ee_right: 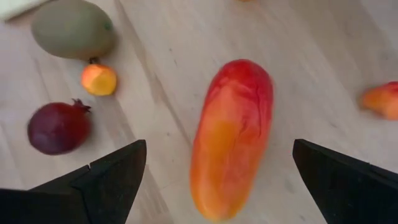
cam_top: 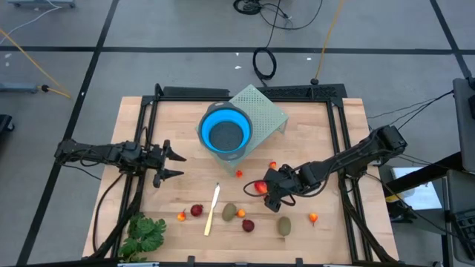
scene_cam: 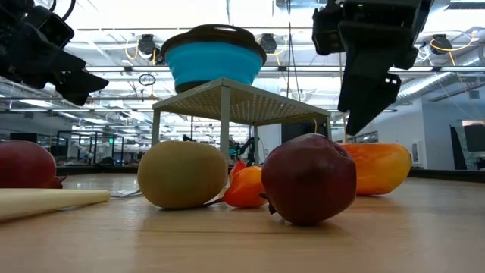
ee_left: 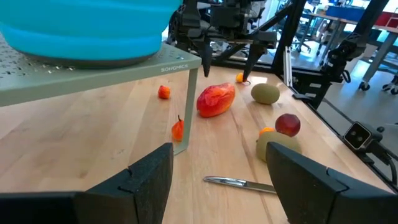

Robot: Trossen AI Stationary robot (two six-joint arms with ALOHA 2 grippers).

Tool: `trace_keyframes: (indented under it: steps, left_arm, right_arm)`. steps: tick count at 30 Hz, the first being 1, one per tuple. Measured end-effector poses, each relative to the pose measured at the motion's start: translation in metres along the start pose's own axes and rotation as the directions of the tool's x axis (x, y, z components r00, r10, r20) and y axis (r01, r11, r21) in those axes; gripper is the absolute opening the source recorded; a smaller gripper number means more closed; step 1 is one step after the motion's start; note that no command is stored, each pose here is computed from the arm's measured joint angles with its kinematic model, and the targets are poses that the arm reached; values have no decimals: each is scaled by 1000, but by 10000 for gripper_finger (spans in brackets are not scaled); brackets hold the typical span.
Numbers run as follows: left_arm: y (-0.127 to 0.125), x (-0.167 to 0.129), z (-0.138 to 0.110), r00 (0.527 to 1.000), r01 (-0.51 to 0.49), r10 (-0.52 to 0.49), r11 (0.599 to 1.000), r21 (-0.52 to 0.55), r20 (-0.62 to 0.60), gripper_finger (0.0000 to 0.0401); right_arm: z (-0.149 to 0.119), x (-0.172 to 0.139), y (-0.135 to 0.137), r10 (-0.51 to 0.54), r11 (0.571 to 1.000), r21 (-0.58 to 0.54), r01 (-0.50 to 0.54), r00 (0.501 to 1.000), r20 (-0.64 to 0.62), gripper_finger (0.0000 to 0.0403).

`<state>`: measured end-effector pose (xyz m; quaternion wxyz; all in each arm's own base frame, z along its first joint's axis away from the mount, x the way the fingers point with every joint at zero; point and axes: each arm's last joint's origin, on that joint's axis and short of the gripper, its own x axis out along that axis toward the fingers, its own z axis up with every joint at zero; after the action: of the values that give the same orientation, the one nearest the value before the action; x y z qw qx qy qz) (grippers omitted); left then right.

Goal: Pick & Place Fruit
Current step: Put the mango into the blue strainer bowl

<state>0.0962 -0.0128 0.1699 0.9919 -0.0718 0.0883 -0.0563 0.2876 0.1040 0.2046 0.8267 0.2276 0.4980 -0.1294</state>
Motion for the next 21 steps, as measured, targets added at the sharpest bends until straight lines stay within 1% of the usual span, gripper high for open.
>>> trace_keyframes:
  steps: [5, 7, 10, 17, 21]
  left_arm:
    - [0, 0, -2, 1000, -4, 3, 1000, -3, -23, 255]
    - [0, 0, -3, 1000, -4, 4, 1000, -3, -30, 255]
    - [0, 0, -3, 1000, -4, 4, 1000, -2, -29, 255]
    - [1, 0, -3, 999, -5, 5, 1000, -1, -36, 255]
    - [1, 0, -4, 999, -5, 5, 1000, 2, -36, 255]
  right_arm:
    - [2, 10, -2, -7, 1000, 4, 7, 1000, -3, 396]
    - [2, 14, -4, -21, 1000, 4, 21, 1000, -14, 396]
    - [2, 25, -4, -14, 1000, 10, 14, 999, -45, 396]
    - [-4, 49, -7, -81, 997, -1, 82, 992, -95, 396]
    - [-7, 58, -7, -98, 995, -1, 99, 989, -111, 396]
